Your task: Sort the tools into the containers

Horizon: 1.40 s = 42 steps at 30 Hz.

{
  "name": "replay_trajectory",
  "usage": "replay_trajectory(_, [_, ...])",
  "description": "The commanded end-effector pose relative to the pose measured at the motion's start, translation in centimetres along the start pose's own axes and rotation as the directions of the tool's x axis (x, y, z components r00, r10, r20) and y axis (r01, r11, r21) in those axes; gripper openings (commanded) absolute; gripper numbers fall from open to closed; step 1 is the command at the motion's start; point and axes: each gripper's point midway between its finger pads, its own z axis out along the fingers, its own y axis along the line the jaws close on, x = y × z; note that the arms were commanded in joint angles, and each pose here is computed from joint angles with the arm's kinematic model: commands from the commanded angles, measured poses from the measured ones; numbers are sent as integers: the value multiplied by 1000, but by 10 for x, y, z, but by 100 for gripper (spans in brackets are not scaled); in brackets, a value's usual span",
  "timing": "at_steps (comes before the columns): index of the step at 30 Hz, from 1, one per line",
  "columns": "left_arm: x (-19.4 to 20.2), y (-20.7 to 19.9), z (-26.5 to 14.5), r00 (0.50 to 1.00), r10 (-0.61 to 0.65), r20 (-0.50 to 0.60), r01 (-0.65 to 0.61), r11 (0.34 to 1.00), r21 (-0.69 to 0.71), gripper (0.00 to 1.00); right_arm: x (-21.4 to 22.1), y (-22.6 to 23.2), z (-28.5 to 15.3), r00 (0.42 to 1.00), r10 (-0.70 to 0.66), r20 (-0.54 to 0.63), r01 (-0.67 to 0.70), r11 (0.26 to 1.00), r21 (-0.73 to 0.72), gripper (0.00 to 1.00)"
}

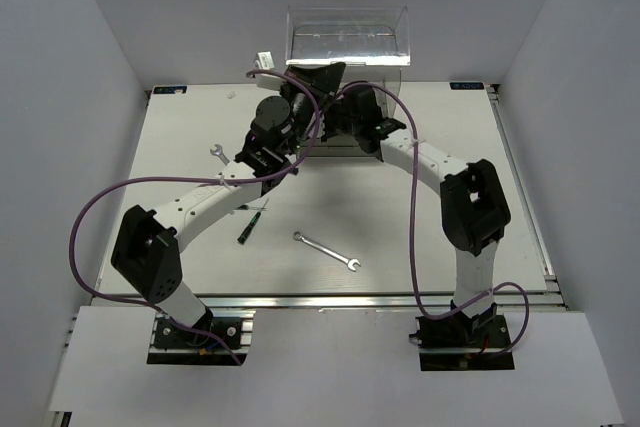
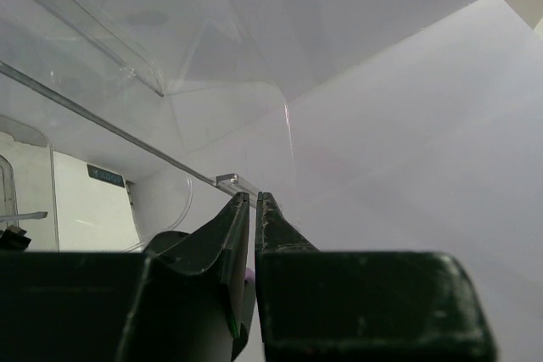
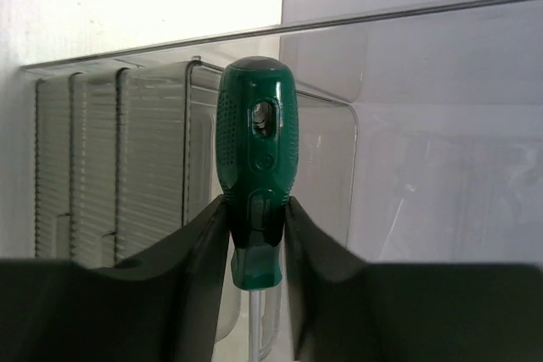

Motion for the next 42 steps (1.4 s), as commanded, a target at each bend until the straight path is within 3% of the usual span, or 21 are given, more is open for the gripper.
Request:
replay_trajectory(1, [-16, -33, -8, 1000, -22, 20, 21, 998, 62, 11, 17, -34, -3, 998, 5, -68, 1, 996, 93, 37])
replay_trajectory(3, [-15, -32, -8, 1000, -23, 18, 22, 998, 62, 11, 18, -35, -3, 997, 19, -72, -12, 995, 97, 45])
replay_trajectory(10, [-14, -32, -7, 1000, -24, 15, 23, 998, 63, 11, 11, -39, -14, 997, 44, -56, -38, 994, 106, 52])
replay_trajectory(15, [-13, -31, -7, 1000, -24, 13, 23, 998, 63, 11, -20, -40, -45, 995, 80, 52, -84, 992, 89, 46])
replay_trajectory(18, [-13, -30, -7, 1000, -25, 12, 25, 998, 63, 11, -52, -25, -71, 982, 39, 182, -40, 999, 4, 39])
replay_trajectory(19, [-12, -28, -7, 1000, -24, 11, 24, 998, 60, 11, -56, 11, -79, 976, 46, 215, -30, 997, -76, 34])
replay_trajectory(20, [-12, -28, -8, 1000, -24, 11, 24, 998, 60, 11, -60, 4, -86, 975, 35, 220, -22, 998, -58, 34])
replay_trajectory(23, [-12, -27, -10, 999, -31, 10, 30, 998, 62, 11, -49, 15, -92, 982, 82, 168, -77, 996, -34, 32])
replay_trajectory(28, [-10, -26, -17, 1000, -21, -4, 21, 998, 66, 11, -10, -9, -96, 982, 185, 30, -187, 977, 105, 37])
replay_trajectory(36, [-25, -22, -45, 1000, 21, 11, -21, 999, 47, 11, 16, -43, -98, 961, 277, -2, -271, 942, 198, 38])
replay_trajectory(40, [-19, 8, -71, 994, 100, -43, -101, 994, -38, 12, -2, -26, -113, 921, 385, 62, -388, 920, 48, 37])
replay_trajectory(42, [-10, 35, -90, 991, 107, -85, -115, 988, -101, 17, -14, -11, -139, 857, 508, 86, -507, 861, -37, 27])
